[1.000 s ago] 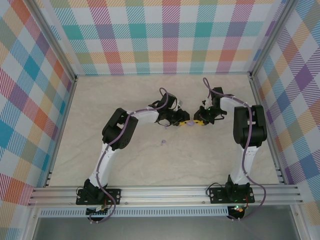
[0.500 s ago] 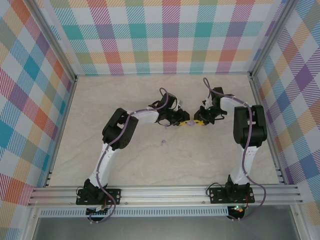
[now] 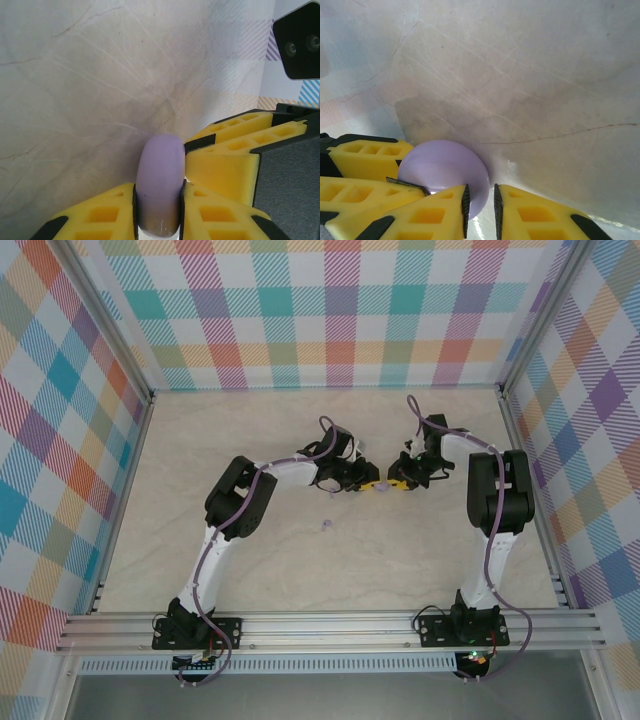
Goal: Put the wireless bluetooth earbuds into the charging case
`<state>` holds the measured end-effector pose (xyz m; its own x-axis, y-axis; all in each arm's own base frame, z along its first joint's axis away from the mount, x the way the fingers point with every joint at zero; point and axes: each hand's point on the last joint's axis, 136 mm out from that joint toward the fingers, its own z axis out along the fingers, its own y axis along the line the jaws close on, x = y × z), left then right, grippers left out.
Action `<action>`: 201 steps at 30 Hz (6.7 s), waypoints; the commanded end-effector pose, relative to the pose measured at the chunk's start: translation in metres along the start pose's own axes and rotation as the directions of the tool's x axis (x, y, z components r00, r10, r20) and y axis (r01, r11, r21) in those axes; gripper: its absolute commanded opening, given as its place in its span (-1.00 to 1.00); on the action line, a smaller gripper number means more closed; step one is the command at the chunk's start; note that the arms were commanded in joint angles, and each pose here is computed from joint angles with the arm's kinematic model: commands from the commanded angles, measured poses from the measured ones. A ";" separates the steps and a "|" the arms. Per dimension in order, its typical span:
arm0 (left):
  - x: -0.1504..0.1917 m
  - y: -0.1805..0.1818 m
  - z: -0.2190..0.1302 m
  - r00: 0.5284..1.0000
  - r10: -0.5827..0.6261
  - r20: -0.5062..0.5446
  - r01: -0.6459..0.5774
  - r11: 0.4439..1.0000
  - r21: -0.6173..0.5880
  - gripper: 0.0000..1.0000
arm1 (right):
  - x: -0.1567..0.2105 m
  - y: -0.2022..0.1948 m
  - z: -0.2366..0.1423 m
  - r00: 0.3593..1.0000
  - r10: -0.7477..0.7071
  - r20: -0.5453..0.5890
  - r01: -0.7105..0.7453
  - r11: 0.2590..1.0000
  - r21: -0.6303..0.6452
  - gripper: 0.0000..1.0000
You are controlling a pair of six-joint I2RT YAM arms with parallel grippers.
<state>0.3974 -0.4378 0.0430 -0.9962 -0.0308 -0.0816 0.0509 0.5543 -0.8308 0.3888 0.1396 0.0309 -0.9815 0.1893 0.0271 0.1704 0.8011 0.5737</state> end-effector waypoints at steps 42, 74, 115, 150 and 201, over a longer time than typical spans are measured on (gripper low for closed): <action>0.051 -0.195 -0.208 0.802 0.519 0.295 -0.595 0.730 0.335 -0.55 | 0.083 0.184 -0.206 0.812 -0.423 0.401 0.583 0.569 -0.580 0.17; 0.059 -0.209 -0.210 0.788 0.542 0.291 -0.615 0.712 0.339 -0.52 | 0.102 0.206 -0.197 0.779 -0.508 0.367 0.616 0.516 -0.595 -0.40; 0.067 -0.216 -0.235 0.640 0.678 0.361 -0.755 0.643 0.132 -0.74 | 0.112 0.206 -0.234 0.713 -0.501 0.491 0.692 0.617 -0.375 0.10; 0.124 -0.232 -0.265 0.109 0.830 0.547 -0.990 0.141 -0.018 -0.89 | 0.154 0.237 -0.227 0.584 -0.656 0.477 0.795 0.580 -0.176 0.16; 0.095 -0.201 -0.301 0.332 0.768 0.547 -0.921 0.390 0.011 -0.89 | 0.065 0.137 -0.117 0.868 -0.424 0.259 0.410 0.906 0.107 0.21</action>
<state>0.2864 -0.3114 0.3446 -0.2909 0.0003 -0.9568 0.9226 0.2651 -0.2804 0.3434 0.1835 0.2314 -0.8535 -0.0192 -0.5207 -0.2546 0.8873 0.3846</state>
